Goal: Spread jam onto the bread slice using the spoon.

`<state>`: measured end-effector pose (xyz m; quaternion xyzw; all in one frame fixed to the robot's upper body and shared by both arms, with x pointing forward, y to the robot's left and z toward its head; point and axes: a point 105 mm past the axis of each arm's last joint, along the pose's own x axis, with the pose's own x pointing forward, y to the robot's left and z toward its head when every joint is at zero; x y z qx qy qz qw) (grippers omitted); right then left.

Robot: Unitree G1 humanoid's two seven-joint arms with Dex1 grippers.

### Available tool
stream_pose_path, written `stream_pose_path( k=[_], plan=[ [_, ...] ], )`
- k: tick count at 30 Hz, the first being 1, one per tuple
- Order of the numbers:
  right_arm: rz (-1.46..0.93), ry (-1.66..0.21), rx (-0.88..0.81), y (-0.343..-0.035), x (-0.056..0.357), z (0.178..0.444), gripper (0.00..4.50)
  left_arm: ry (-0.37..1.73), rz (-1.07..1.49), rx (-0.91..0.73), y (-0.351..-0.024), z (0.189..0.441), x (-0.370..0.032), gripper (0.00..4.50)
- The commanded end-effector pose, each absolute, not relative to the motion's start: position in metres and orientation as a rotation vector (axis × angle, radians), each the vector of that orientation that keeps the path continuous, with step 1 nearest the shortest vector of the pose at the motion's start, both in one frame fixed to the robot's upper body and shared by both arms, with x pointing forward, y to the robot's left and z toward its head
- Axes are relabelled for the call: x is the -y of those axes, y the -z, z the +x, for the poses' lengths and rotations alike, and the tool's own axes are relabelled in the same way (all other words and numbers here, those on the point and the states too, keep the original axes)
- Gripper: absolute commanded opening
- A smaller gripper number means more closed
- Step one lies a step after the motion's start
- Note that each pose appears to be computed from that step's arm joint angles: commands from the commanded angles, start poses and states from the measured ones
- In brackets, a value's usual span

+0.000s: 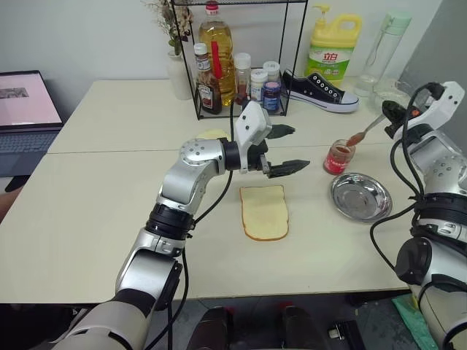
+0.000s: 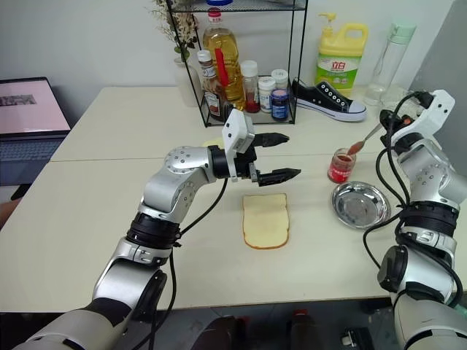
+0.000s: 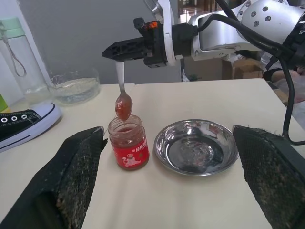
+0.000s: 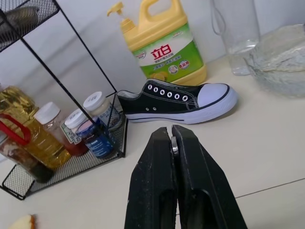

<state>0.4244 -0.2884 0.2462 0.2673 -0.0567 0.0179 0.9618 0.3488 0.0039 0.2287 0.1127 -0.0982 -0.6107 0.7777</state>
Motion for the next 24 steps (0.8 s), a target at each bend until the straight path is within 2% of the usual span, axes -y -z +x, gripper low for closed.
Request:
stream_pose_path(
  k=[1,8,11,17,20,24],
  plan=[
    [0.688,-0.051,0.245,-0.284,0.295,0.415,0.02,1.329,0.264,0.265,-0.244,0.347,-0.008,4.50],
    [0.847,-0.124,0.285,-0.304,0.274,0.402,0.02,1.315,0.260,0.226,-0.239,0.342,-0.031,4.50],
    [0.865,-0.185,0.268,-0.308,0.250,0.394,0.02,1.305,0.268,0.181,-0.230,0.336,-0.046,4.50],
    [0.885,-0.310,0.160,-0.289,0.186,0.378,0.02,1.244,0.272,0.069,-0.210,0.322,-0.087,4.50],
    [0.904,-0.389,0.083,-0.273,0.146,0.365,0.02,1.205,0.269,-0.007,-0.196,0.307,-0.112,4.50],
    [0.892,-0.439,0.005,-0.252,0.116,0.353,0.02,1.168,0.236,-0.079,-0.180,0.285,-0.128,4.50]
  ],
)
